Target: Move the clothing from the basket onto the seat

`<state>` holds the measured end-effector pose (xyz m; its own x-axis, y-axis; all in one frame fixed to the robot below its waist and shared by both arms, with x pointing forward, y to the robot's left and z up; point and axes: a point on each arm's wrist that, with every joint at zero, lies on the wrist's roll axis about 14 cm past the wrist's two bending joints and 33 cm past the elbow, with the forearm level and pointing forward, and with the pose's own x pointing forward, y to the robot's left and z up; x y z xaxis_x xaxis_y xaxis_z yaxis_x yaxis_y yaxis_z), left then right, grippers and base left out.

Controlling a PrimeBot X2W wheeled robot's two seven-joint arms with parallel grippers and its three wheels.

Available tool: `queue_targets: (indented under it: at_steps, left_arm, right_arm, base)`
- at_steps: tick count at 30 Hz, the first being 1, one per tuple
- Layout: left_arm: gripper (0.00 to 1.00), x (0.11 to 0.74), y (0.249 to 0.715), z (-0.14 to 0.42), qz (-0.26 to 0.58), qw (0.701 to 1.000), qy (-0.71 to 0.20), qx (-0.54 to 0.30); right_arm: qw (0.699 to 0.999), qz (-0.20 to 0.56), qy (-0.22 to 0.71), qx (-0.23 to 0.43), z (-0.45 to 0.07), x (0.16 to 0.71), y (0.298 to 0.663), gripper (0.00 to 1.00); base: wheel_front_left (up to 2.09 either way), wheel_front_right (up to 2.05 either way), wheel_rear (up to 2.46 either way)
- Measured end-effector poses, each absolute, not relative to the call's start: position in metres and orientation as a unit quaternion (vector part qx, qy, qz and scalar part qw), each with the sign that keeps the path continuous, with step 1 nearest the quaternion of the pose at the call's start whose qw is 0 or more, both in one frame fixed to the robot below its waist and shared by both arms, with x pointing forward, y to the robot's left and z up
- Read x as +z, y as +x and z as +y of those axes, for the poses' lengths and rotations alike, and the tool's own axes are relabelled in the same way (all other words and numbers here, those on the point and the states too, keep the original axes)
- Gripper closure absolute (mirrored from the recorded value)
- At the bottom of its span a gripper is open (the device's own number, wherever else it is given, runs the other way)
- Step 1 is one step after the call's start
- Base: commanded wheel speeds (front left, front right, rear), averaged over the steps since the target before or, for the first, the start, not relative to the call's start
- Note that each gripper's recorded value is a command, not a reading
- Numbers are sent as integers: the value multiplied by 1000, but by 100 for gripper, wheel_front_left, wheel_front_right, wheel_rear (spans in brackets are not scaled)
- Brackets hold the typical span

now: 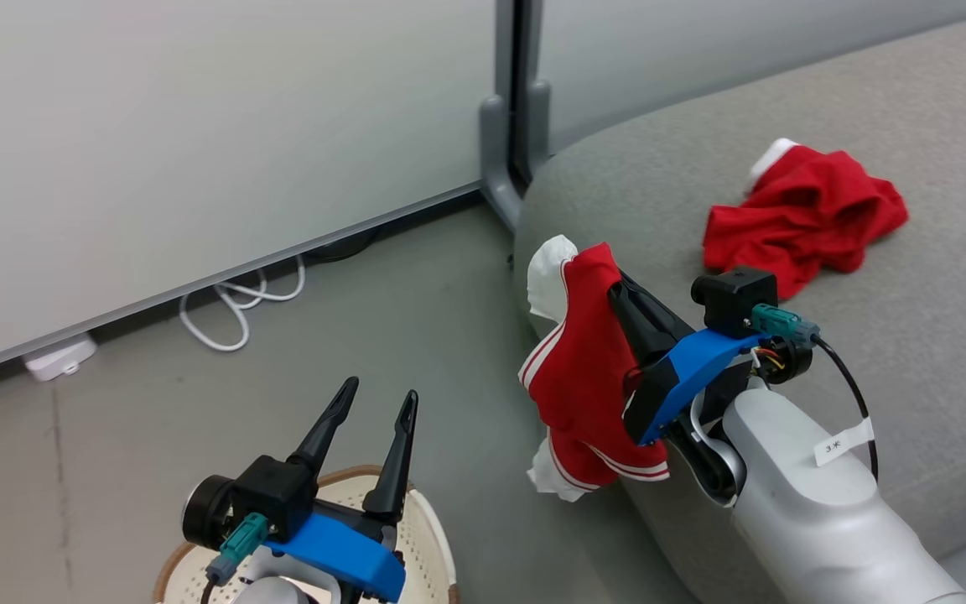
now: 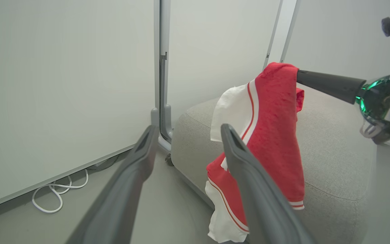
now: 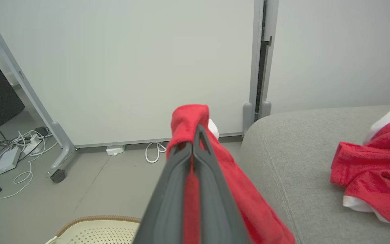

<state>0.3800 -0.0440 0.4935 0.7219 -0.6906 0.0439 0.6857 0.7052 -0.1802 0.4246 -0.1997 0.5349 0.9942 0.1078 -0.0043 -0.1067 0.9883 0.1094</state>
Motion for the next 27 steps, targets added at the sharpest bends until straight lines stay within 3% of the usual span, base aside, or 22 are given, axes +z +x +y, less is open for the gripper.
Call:
queue_targets:
  at_steps: [16, 27]
  left_arm:
    - [0, 490, 373, -103, 24, 887, -98, -451]
    - [0, 490, 373, -102, 24, 887, -98, -450]
  right_arm:
    - [997, 6, 60, -41, -265, 527, 386, 100]
    - [997, 8, 63, -46, -266, 525, 384, 100]
  base:
    - [0, 0, 0]
    - [0, 0, 0]
